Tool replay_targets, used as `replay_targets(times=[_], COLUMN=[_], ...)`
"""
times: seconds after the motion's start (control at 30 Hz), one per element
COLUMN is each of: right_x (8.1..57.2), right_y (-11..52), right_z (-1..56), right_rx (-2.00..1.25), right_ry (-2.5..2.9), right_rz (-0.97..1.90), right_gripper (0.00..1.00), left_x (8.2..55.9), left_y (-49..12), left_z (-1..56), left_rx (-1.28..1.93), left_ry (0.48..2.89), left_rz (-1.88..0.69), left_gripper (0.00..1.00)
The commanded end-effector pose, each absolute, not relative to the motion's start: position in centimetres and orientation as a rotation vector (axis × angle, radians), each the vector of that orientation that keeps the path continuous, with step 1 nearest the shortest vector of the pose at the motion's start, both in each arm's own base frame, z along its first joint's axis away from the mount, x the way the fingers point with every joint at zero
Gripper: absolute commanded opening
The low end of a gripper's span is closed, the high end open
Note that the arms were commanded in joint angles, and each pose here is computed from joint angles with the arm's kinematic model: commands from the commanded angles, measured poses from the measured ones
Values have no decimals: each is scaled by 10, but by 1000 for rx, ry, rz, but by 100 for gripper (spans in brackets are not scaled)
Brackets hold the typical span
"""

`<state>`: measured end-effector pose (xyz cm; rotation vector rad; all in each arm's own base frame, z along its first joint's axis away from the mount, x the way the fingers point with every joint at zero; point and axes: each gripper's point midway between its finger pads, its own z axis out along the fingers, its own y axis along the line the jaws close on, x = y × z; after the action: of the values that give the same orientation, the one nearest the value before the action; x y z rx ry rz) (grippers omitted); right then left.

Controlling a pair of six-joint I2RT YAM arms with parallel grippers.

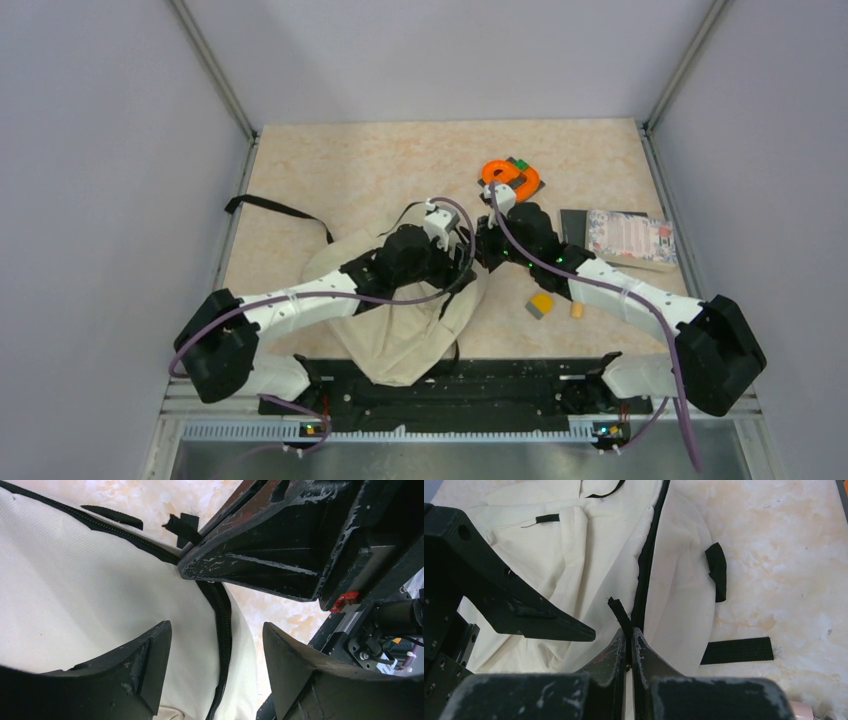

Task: Pack the student bag
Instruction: Unzip the student bag at the center of the board.

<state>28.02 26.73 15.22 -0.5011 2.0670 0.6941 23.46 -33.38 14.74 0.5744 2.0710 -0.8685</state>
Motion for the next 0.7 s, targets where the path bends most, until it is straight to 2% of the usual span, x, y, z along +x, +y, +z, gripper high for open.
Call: replay_targets(times=[0.0,0.1,0.27,0.6,0.67], right_x=[281,281,281,280,281], right_y=[270,271,273,272,271], right_z=[175,176,174,170,170], right_rx=[-480,-476,-476,-468,-462], right_ry=[2007,2004,2013,2024,2020], right_rz=[740,745,758,757,751], right_gripper=[0,0,0,0,0], left_x=[246,245,256,251,246], left_y=[-353,-356,-351,-349,-351], left_z=[176,167,159,150,148], left_rx=[547,552,497,476,506], left_ry=[1960,1980,2000,2015,2012], left_rz=[-905,-884,-697,-681,-703], left_gripper=[71,69,58,0,0])
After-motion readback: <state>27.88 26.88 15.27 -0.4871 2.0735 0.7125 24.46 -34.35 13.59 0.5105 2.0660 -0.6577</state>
